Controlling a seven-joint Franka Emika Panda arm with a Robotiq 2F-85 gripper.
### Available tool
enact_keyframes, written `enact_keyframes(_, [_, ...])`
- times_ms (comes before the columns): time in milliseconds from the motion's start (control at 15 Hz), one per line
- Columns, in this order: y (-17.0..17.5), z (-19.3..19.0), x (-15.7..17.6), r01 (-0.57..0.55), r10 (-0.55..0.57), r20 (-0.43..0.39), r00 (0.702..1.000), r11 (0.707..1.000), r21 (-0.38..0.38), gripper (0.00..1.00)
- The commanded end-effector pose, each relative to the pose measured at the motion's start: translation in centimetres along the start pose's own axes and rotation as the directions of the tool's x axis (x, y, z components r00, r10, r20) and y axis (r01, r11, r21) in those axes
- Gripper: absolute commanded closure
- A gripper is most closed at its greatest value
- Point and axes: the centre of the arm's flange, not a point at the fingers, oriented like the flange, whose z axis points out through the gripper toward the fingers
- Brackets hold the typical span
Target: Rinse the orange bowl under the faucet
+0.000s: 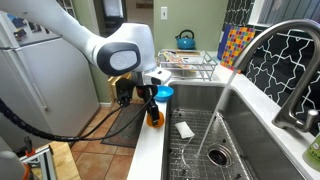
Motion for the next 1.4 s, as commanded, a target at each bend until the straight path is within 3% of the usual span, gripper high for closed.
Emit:
enact_keyframes(0, [-0.3,0.5,0.8,-0.038,0.038,-0.008,0.999,0.999,0.031,0.19])
enact_keyframes(67, [-0.4,0.5,1.0,-0.042,0.043,-0.011,0.999,0.999,0.034,0.21])
enact_keyframes(133, [-0.5,0.5,1.1,-0.046,0.047,-0.014,0.999,0.998,0.037,0.36])
enact_keyframes(267, [-0.5,0.4,1.5,-0.052,0.053,-0.021,0.998,0.998,0.044,0.5])
enact_keyframes(533, [0.5,-1.2,3.2,-0.081,0.084,-0.064,0.994,0.996,0.034,0.51])
enact_keyframes(733, [2.1,-3.3,5.9,-0.116,0.119,-0.141,0.983,0.993,0.024,0.51])
enact_keyframes(800, [1.3,-2.8,4.1,-0.087,0.09,-0.097,0.991,0.996,0.034,0.26])
enact_keyframes(1067, [2.3,-4.0,5.5,-0.108,0.112,-0.132,0.985,0.994,0.036,0.26])
enact_keyframes(1133, [2.2,-3.9,5.5,-0.107,0.111,-0.13,0.985,0.994,0.036,0.51])
enact_keyframes(1333, [3.0,-2.1,9.6,-0.219,0.214,-0.175,0.961,0.976,-0.012,0.51])
